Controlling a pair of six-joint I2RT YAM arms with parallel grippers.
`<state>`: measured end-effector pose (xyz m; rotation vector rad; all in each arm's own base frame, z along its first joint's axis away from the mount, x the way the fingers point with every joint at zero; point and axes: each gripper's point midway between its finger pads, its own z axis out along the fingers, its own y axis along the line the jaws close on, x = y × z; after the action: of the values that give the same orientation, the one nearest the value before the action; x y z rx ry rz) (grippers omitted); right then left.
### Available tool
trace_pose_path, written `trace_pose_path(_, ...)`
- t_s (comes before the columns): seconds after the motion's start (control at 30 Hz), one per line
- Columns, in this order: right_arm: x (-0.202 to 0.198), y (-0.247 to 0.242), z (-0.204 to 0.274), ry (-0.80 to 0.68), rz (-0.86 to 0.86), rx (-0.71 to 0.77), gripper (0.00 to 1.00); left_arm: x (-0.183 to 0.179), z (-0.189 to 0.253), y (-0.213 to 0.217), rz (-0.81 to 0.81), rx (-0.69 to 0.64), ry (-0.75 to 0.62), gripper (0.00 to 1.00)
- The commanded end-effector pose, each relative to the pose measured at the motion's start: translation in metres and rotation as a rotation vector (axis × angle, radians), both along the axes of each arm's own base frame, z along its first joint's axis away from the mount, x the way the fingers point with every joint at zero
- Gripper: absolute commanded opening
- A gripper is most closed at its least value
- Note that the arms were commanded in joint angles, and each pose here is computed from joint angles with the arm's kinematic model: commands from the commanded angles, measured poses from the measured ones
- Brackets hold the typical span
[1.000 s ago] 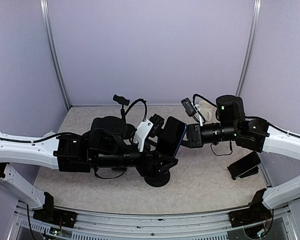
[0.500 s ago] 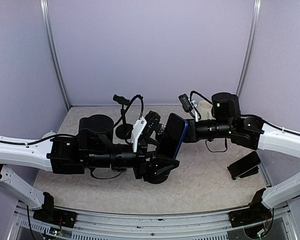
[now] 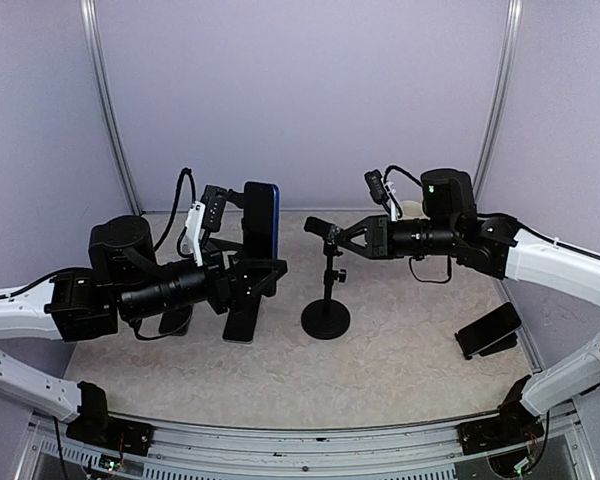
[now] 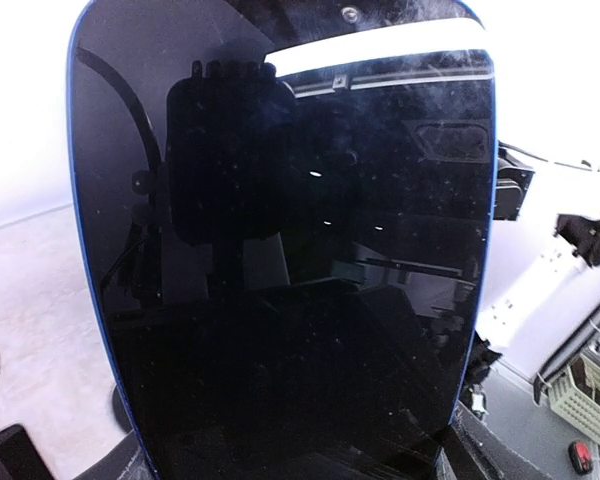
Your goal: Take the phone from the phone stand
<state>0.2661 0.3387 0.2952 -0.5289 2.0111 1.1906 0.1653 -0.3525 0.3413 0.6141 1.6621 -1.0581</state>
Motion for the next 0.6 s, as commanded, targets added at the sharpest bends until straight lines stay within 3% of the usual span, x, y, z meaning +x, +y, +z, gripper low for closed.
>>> trace_pose_path(0.0,0.028,0.001,0.056,-0.157,-0.001,0.119,0.00,0.018,-0.001,0.026,0.131,-0.028,0.026,0.37)
trace_pose_path(0.2,0.069,0.004,0.069,-0.197,-0.018,0.141,0.00,0.036,-0.016,0.055,0.261,-0.006,0.072,0.37)
trace_pose_path(0.57,0.139,0.020,0.059,-0.204,-0.035,0.131,0.00,0.038,-0.031,0.075,0.325,-0.001,0.112,0.37)
